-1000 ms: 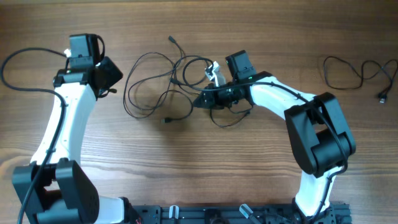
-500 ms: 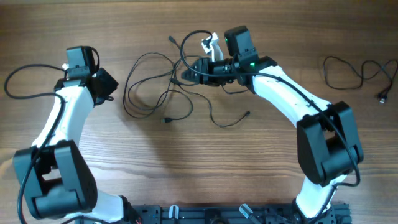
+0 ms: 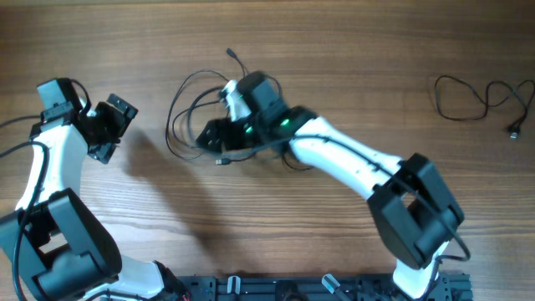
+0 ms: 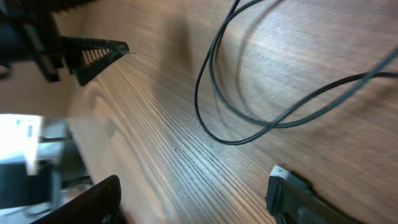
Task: Untangle cables
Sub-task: 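Lower the right gripper into the pile and grasp a black cable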
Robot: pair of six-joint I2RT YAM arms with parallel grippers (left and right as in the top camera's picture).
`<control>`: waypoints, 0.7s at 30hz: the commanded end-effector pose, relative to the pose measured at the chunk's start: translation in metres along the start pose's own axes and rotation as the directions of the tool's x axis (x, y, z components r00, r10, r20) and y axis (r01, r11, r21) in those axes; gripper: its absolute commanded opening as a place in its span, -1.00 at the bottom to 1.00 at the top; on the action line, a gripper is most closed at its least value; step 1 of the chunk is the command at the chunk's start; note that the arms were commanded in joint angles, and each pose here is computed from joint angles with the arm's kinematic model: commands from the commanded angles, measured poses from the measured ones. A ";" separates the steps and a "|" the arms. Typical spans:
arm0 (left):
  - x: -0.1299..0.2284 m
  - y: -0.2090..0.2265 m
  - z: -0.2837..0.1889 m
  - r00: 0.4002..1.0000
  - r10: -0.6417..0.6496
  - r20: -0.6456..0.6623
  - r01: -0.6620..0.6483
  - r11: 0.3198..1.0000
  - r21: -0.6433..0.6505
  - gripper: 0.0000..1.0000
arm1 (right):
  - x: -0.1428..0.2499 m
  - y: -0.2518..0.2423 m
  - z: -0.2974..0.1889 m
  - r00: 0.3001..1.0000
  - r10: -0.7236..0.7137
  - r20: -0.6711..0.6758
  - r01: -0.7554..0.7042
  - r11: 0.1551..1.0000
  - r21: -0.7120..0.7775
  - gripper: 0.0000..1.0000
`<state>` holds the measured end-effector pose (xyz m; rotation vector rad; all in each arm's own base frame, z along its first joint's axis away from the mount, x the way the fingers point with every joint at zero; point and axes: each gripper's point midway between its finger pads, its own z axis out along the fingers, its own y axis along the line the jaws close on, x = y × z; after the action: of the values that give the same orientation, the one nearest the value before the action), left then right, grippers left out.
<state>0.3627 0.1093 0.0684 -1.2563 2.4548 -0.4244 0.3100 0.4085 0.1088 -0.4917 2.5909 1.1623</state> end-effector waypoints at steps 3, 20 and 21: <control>0.023 -0.008 0.010 0.997 0.012 -0.075 -0.008 0.999 0.050 1.00 | -0.002 -0.007 0.012 0.988 0.021 0.154 -0.055 0.973 0.223 0.54; 0.025 -0.033 0.024 0.996 0.090 0.002 -0.090 0.992 0.091 1.00 | 0.007 -0.020 0.055 0.915 0.325 0.240 -0.368 0.914 0.168 0.45; 0.024 -0.033 0.024 0.996 0.091 0.004 -0.091 0.991 0.093 1.00 | 0.009 -0.018 0.062 0.919 0.328 0.221 -0.363 0.920 0.147 0.46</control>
<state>0.3850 0.0676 0.0607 -1.0847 2.4501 -0.5175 0.3218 0.4328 0.0736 0.1069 2.5938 0.9336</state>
